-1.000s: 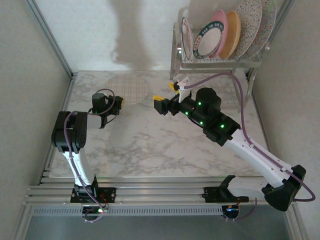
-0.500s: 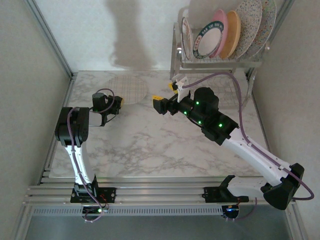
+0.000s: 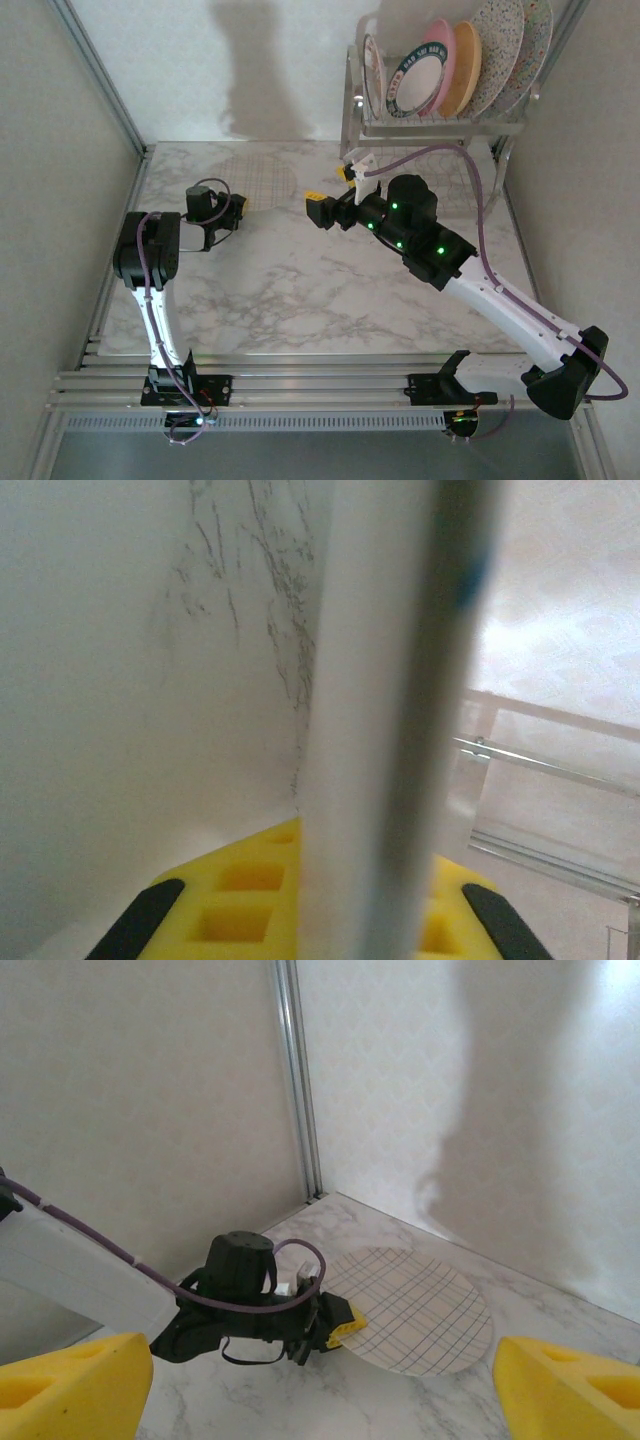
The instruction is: Unload the plates from the dish rack
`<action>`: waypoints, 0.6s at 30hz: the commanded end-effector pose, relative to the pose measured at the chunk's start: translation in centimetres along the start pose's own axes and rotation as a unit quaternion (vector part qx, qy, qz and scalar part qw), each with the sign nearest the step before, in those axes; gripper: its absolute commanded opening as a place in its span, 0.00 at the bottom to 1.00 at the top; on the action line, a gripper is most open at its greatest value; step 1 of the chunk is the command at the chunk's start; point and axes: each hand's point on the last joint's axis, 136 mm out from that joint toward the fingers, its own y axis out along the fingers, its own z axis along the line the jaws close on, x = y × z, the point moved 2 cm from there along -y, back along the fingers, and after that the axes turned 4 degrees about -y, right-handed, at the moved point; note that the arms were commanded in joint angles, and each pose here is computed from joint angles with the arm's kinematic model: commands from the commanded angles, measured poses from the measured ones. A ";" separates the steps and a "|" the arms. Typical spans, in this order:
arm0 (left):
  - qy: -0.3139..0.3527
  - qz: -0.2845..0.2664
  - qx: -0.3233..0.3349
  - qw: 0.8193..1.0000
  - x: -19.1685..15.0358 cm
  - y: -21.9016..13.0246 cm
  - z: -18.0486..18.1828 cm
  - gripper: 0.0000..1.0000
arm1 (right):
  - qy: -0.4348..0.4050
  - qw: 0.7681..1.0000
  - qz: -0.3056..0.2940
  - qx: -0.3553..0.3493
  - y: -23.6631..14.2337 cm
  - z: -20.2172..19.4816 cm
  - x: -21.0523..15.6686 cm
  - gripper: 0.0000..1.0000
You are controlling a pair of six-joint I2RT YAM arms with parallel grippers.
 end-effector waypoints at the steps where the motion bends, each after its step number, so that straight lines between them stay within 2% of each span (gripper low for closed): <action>1: 0.015 0.007 -0.015 1.000 0.4 0.2 -0.9 0.01 | -0.007 1.000 -0.013 -0.002 -0.3 0.2 1.3 0.89; 8: 0.010 0.001 0.019 1.000 0.4 -0.2 -0.2 0.37 | -0.006 1.000 -0.010 -0.004 -0.5 0.1 1.3 0.89; 14: 0.007 -0.008 0.059 0.998 0.5 -0.9 0.3 0.53 | -0.008 1.000 0.000 -0.024 -0.7 -0.5 1.3 0.89; 18: 0.003 -0.015 0.094 0.995 0.5 -1.5 0.9 0.59 | -0.010 0.999 0.004 -0.049 -1.3 -1.2 1.7 0.90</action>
